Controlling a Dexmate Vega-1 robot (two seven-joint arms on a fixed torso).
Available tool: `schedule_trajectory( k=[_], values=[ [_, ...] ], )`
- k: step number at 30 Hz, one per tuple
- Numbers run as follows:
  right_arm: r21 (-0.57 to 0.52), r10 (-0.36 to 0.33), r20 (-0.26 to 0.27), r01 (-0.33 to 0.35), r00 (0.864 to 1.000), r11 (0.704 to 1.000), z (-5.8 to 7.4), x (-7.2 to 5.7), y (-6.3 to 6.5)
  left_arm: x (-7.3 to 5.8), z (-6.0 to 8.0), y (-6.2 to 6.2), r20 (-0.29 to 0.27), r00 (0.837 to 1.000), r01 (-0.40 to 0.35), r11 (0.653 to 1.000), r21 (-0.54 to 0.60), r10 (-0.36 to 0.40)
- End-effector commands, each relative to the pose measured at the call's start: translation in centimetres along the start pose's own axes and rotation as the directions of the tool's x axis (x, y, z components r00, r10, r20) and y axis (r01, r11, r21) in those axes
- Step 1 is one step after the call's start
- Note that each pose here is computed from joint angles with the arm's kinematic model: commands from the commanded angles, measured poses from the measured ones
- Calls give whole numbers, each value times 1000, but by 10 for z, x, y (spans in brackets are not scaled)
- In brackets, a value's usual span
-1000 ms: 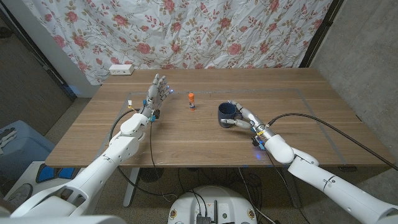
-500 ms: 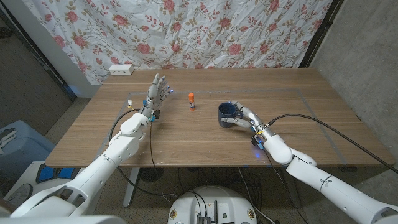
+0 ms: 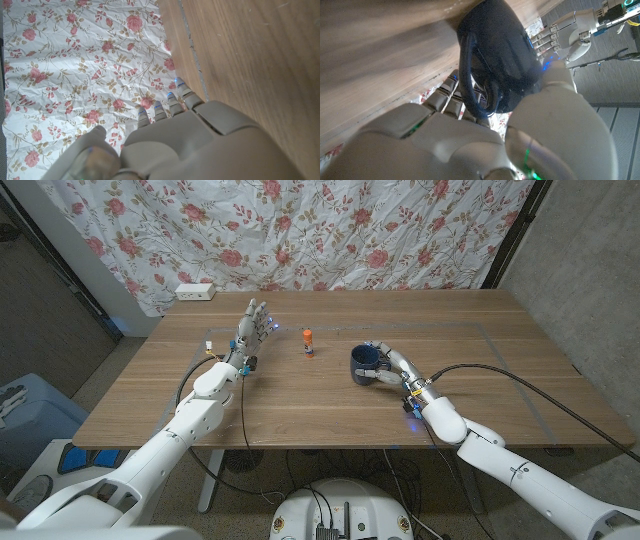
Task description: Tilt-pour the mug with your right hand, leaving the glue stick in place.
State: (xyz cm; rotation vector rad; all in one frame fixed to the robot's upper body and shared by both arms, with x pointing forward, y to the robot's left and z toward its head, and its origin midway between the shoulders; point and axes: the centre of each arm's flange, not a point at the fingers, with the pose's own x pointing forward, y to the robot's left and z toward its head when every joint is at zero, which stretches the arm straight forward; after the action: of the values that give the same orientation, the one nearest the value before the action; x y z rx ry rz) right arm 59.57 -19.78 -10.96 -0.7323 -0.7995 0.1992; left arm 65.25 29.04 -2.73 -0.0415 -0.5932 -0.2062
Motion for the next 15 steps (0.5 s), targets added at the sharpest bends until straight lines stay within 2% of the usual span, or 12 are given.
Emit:
schedule_trajectory(
  k=[1,15],
  values=[
    [5,-2,4,2,1000,1000,-2,6,1,0,0,0,0,1000,0,1000,0,0],
    [23,11,13,-12,1000,1000,-2,9,2,0,0,0,0,1000,0,1000,0,0]
  ],
)
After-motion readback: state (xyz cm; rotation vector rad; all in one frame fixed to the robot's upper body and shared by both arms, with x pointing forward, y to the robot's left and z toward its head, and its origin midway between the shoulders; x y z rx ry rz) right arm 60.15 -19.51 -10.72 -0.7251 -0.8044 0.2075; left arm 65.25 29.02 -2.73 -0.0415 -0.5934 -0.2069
